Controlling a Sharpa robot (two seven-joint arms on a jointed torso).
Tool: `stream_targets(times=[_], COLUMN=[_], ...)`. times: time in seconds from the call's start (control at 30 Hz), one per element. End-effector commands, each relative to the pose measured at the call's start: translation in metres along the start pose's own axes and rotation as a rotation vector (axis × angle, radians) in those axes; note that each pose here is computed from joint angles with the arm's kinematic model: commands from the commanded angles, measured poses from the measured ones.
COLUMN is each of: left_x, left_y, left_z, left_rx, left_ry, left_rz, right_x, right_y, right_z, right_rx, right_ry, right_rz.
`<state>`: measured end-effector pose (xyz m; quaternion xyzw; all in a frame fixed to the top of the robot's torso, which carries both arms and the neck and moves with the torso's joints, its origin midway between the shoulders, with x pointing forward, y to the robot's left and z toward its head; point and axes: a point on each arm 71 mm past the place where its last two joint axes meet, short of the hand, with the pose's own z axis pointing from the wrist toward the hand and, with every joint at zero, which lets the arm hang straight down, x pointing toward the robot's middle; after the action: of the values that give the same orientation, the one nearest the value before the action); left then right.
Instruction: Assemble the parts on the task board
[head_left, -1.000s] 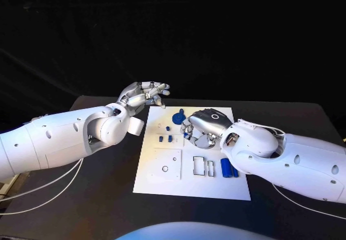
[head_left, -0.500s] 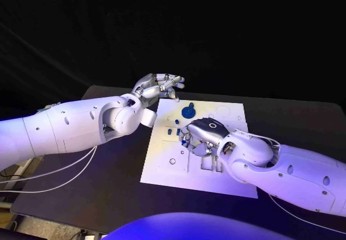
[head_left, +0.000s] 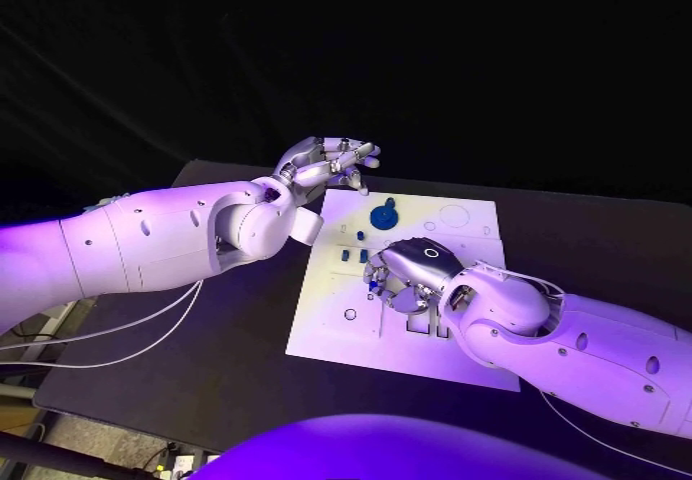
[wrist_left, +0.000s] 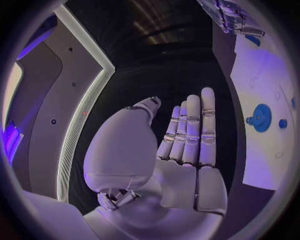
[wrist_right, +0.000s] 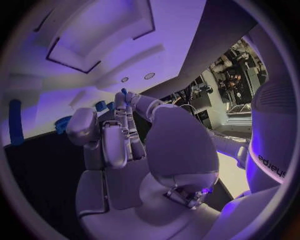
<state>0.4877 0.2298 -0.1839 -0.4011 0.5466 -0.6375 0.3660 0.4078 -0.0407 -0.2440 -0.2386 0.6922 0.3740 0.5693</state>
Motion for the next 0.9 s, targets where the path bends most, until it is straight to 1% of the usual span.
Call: stream_targets(times=[0.03, 0.43, 0.9], left_x=[0.0018, 0.0013, 0.0007], left_y=[-0.0006, -0.0007, -0.0008], left_z=[0.0006, 0.0002, -0.0001], left_rx=[0.005, 0.003, 0.003], left_ry=[0.016, 0.017, 0.017], left_rz=[-0.008, -0.008, -0.008], right_x=[0.003, 0.010, 0.014], right_y=[0.000, -0.001, 0.000], right_z=[0.000, 0.000, 0.000], right_rx=[-0.007, -0.002, -0.002], right_ry=[0.005, 0.018, 0.027], right_rz=[0.008, 0.018, 0.025])
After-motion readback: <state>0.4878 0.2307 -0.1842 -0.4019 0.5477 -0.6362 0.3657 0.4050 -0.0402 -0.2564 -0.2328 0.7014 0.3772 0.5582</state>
